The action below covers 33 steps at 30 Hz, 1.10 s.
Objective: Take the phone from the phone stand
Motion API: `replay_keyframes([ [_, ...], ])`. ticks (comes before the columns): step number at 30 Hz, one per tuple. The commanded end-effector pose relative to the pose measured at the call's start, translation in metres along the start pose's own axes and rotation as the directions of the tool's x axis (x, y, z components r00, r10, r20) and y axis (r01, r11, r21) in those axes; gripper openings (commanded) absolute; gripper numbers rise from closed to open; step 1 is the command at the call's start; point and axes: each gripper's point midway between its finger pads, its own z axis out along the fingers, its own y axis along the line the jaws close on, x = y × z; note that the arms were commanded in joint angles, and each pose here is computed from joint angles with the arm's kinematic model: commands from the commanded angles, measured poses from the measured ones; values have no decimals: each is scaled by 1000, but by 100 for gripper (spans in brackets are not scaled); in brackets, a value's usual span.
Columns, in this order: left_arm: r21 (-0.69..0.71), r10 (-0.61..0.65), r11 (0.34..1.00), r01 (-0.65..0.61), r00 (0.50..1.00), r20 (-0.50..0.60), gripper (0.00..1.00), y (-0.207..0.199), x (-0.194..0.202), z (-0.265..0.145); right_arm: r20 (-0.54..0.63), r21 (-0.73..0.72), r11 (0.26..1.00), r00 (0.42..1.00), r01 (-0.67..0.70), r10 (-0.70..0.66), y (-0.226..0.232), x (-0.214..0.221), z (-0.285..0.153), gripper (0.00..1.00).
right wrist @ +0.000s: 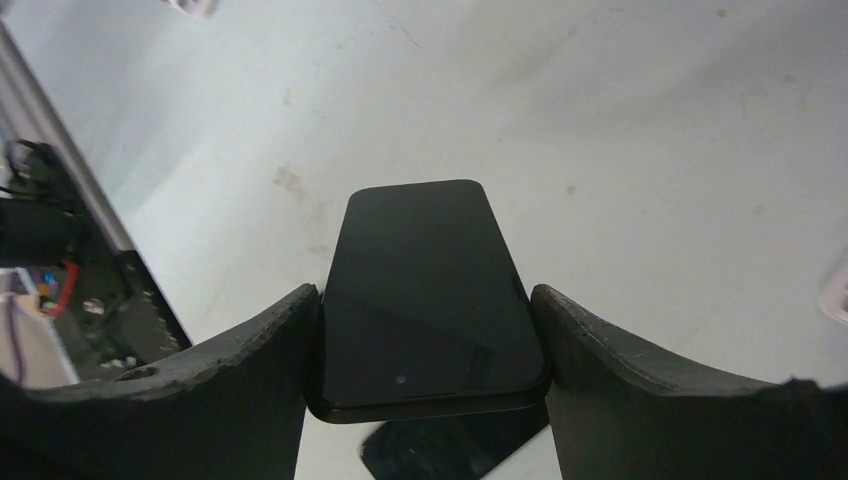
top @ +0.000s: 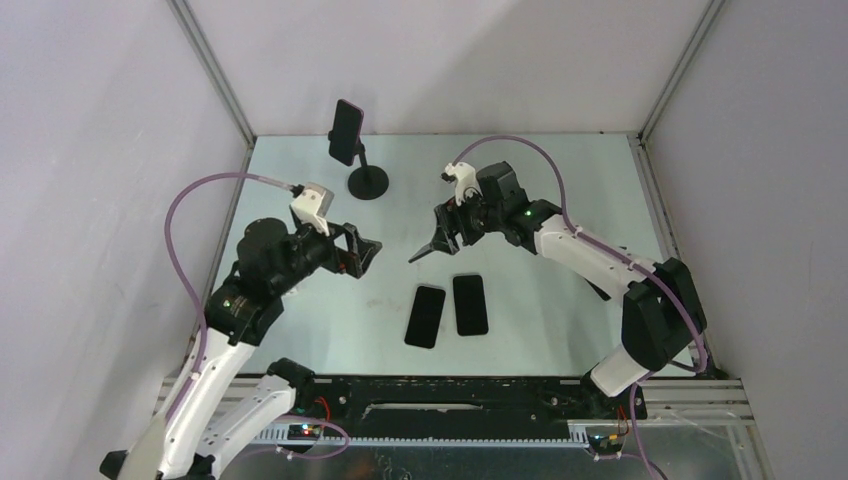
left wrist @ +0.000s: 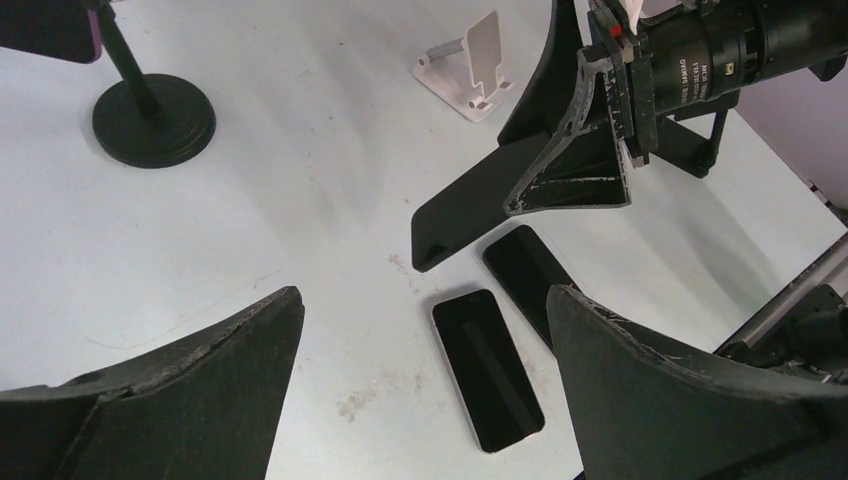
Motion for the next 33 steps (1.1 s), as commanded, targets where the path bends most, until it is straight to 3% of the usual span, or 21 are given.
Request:
replay_keyframes([
  [1, 59, 23, 998, -26, 999, 40, 100, -10, -7, 6, 44, 99, 981, 984, 168, -173, -9, -33, -26, 7],
  [7, 86, 70, 993, -77, 994, 79, 100, -14, -9, 6, -7, 172, 924, 938, 342, -346, -11, -39, -47, 6],
  [11, 158, 142, 975, -158, 984, 108, 100, -28, -7, 5, -32, 112, 883, 890, 456, -455, 6, -35, -60, 6],
  [18, 366, 296, 856, -365, 927, 231, 100, -83, 1, -3, -112, -7, 791, 786, 612, -608, 37, -15, -75, 6],
  [23, 436, 388, 763, -477, 878, 280, 100, -105, 20, -4, -137, -167, 759, 748, 629, -649, 62, 13, -82, 3],
  [27, 449, 396, 733, -511, 857, 329, 100, -112, 26, -7, -128, -233, 747, 742, 623, -659, 75, 23, -92, 1],
  [33, 481, 393, 708, -516, 855, 339, 100, -126, 41, -6, -14, -293, 699, 728, 652, -685, 106, 17, -119, 1],
])
